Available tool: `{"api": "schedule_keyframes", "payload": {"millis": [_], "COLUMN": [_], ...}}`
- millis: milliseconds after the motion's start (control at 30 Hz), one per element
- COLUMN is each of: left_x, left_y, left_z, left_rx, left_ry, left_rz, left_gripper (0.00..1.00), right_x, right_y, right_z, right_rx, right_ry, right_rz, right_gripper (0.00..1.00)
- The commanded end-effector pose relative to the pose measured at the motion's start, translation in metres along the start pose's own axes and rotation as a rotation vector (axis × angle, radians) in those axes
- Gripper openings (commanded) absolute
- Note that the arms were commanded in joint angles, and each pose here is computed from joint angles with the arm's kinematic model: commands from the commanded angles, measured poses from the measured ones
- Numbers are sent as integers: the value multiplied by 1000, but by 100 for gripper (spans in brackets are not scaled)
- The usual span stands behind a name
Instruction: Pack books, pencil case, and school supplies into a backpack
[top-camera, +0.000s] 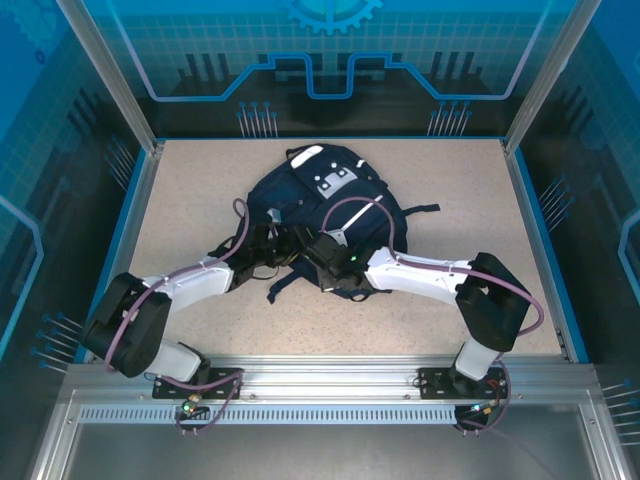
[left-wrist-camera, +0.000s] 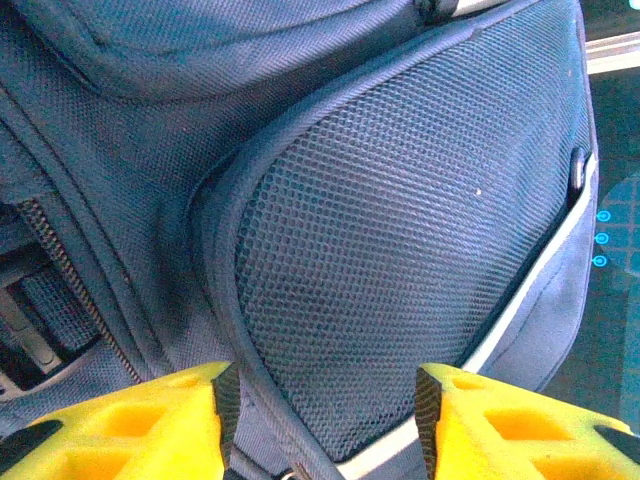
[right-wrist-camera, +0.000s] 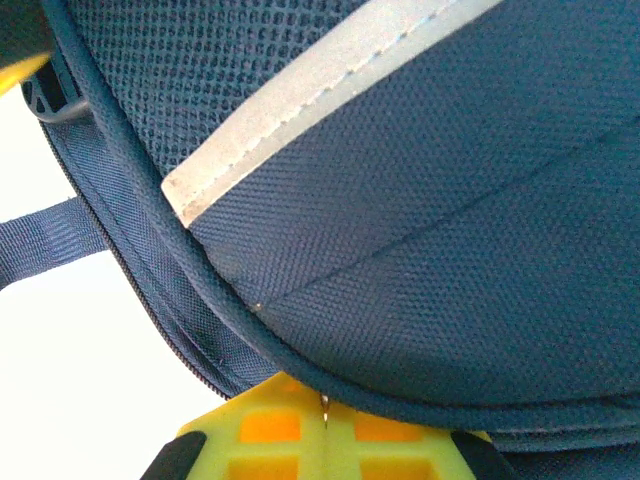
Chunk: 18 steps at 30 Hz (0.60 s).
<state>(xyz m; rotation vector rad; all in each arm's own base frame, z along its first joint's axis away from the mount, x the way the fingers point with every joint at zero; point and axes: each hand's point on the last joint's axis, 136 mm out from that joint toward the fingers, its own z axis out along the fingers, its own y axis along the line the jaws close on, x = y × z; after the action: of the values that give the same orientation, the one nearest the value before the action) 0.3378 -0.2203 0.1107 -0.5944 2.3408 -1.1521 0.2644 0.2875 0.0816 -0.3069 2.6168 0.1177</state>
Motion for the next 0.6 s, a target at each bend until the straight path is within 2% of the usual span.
{"api": "schedule_keyframes", "payload": {"millis": [0,200,300,367,500,567], "left_x": [-2,-4,-6,-8,-16,-21], "left_y": [3,13,14,19,30,31], "left_z": [4,12,17,18,16,13], "left_rx": [5,-35,-45,-70,-137,-153], "left_ry": [-2,-6,-7,-18,-47,-56], "left_rz": [-45,-64,-70,-73,-52,-35], "left_gripper": [50,44,31,18,0,0], "right_x": [-13,-10,-10,-10,-10,-10], "right_y": [8,3,-2,-9,-32,-49], "right_z": [-15,-14,-15,-16,-24,-29], "right_rx": [-38,-17,8,39,125,158], "right_ry": [-41,-35,-36,-40,-59,-73], "right_rz": [-2,0,-4,-11,-37,-52], "right_gripper": [0,0,0,0,0,0]}}
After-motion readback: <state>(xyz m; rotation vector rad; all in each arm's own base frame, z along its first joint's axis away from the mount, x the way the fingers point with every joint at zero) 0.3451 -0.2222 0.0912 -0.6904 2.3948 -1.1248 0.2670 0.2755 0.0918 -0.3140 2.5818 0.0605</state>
